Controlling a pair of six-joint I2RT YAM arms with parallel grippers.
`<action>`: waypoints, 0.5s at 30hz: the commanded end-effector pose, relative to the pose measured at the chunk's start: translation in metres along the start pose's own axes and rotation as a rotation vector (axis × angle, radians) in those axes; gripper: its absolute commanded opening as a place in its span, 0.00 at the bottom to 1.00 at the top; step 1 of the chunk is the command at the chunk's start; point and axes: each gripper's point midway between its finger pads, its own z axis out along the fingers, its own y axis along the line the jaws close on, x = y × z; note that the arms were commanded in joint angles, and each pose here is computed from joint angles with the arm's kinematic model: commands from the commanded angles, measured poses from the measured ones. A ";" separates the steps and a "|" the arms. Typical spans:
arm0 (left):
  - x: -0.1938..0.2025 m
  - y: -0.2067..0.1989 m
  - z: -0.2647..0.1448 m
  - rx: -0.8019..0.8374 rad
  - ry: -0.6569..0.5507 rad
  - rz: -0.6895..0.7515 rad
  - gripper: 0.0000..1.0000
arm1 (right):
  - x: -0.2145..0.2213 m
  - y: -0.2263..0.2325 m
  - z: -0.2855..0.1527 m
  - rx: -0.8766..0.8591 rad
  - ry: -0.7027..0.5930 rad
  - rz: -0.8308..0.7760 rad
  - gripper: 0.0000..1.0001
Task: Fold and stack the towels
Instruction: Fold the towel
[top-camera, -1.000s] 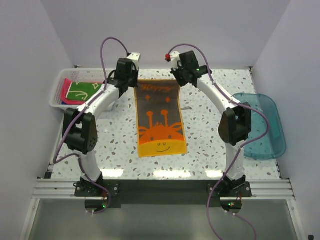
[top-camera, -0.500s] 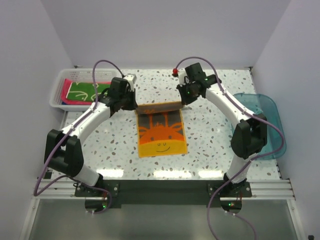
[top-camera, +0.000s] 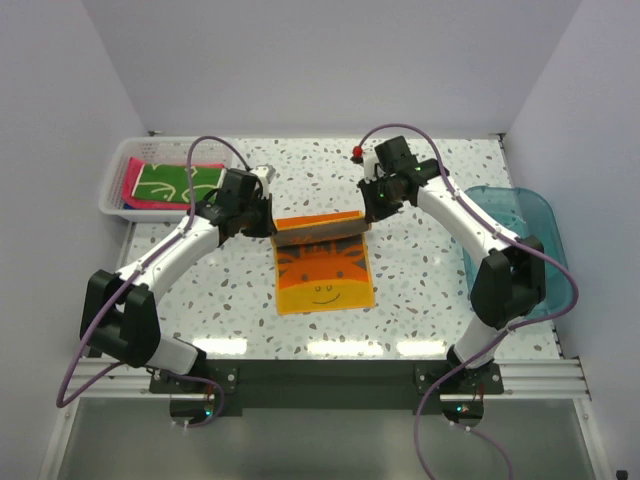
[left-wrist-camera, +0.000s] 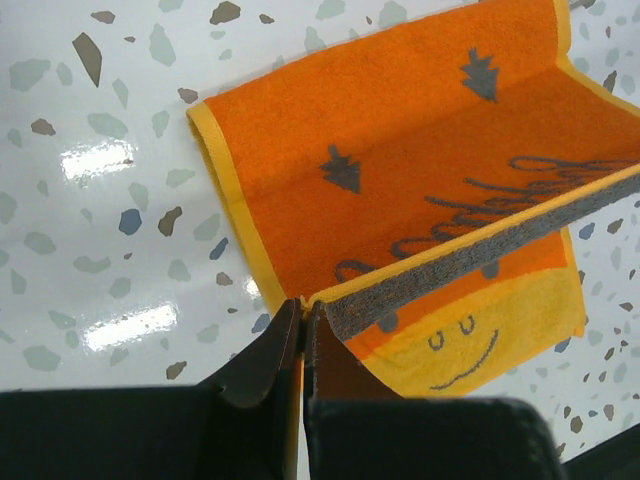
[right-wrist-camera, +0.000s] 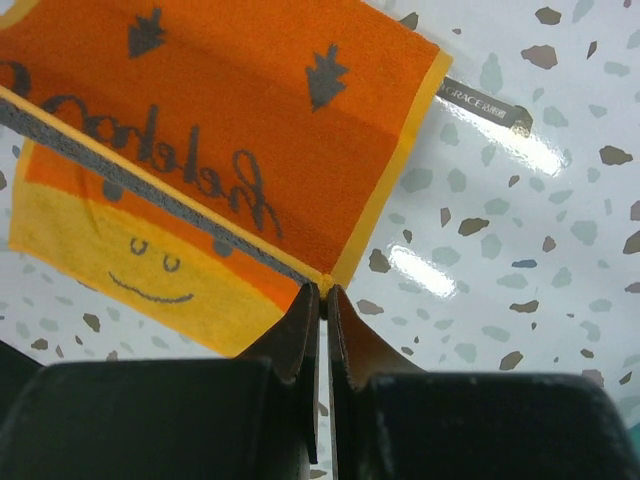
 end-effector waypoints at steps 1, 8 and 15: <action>-0.010 0.011 -0.024 -0.081 -0.018 0.018 0.00 | -0.005 -0.014 -0.035 0.086 -0.042 0.023 0.00; -0.004 0.006 -0.032 -0.081 -0.008 0.026 0.00 | 0.005 -0.010 -0.042 0.071 -0.041 0.027 0.00; 0.010 0.007 -0.031 -0.105 0.008 0.037 0.00 | 0.023 -0.004 -0.034 0.052 -0.011 0.058 0.00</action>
